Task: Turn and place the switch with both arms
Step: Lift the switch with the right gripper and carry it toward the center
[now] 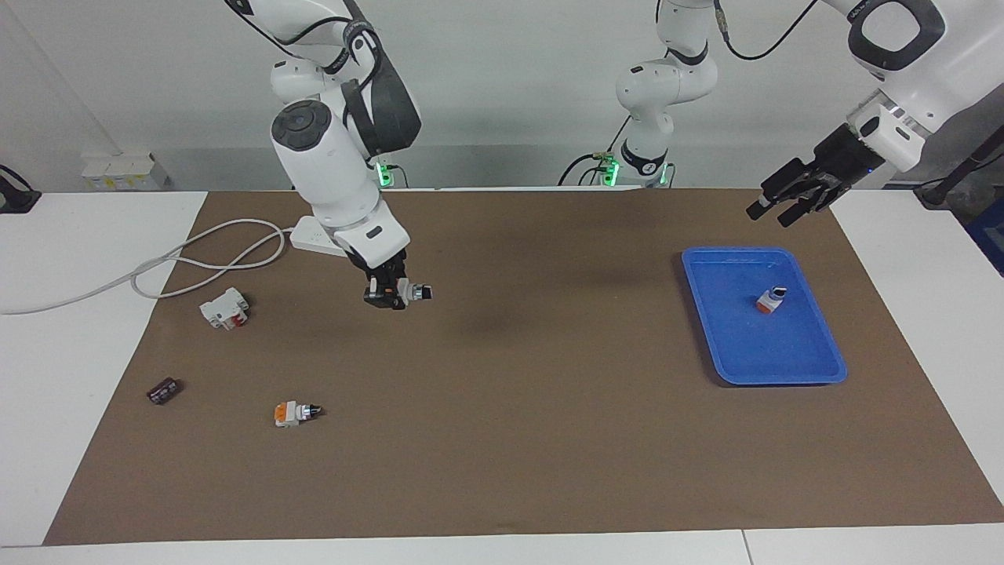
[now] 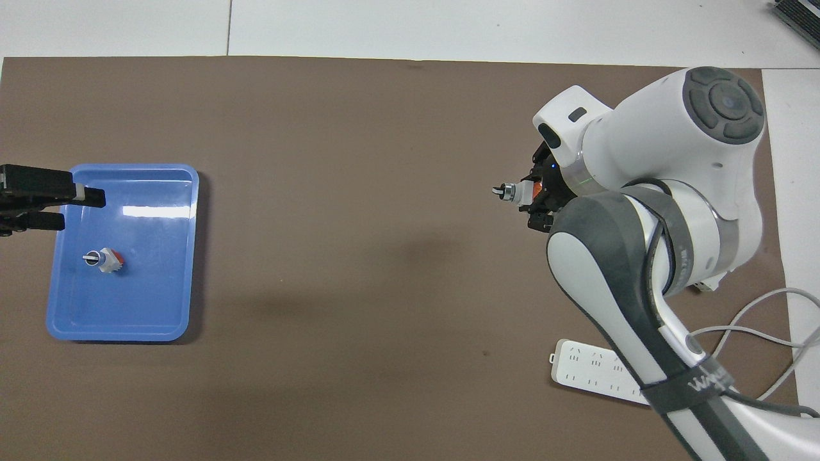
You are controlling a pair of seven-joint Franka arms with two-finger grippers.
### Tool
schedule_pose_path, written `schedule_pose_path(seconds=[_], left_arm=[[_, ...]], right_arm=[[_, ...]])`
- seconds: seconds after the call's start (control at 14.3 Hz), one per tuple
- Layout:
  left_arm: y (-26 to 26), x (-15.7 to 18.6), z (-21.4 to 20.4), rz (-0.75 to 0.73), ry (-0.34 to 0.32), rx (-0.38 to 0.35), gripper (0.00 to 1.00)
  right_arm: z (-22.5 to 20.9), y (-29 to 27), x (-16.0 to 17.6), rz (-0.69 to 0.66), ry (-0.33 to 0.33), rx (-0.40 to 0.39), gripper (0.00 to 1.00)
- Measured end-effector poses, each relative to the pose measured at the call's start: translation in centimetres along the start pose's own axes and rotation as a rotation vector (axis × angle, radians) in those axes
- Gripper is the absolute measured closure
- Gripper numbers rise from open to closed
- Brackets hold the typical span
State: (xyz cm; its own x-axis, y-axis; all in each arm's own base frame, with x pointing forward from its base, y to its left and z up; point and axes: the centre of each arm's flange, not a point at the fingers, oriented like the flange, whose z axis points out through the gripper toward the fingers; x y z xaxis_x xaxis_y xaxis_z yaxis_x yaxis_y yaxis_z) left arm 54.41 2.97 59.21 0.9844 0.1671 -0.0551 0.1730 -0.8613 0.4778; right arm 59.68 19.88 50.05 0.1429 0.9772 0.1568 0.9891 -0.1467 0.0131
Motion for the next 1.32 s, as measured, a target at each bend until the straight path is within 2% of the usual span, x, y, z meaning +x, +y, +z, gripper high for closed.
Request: schedule_pose_path(seconds=[0.28, 0.91, 1.32], left_arm=[[1.2, 0.5, 0.4, -0.094, -0.023, -0.061, 0.0], [2.7, 0.2, 1.2, -0.121, -0.042, -0.064, 0.0], [2.7, 0.2, 1.2, -0.13, -0.044, -0.064, 0.0]], right_arm=[[-1.4, -1.0, 2.7, 0.06, -0.006, -0.02, 0.57], [-2.1, -3.3, 6.3, -0.006, 0.004, 0.0, 0.57], [-1.9, -5.7, 9.7, -0.075, 0.045, 0.03, 0.57]])
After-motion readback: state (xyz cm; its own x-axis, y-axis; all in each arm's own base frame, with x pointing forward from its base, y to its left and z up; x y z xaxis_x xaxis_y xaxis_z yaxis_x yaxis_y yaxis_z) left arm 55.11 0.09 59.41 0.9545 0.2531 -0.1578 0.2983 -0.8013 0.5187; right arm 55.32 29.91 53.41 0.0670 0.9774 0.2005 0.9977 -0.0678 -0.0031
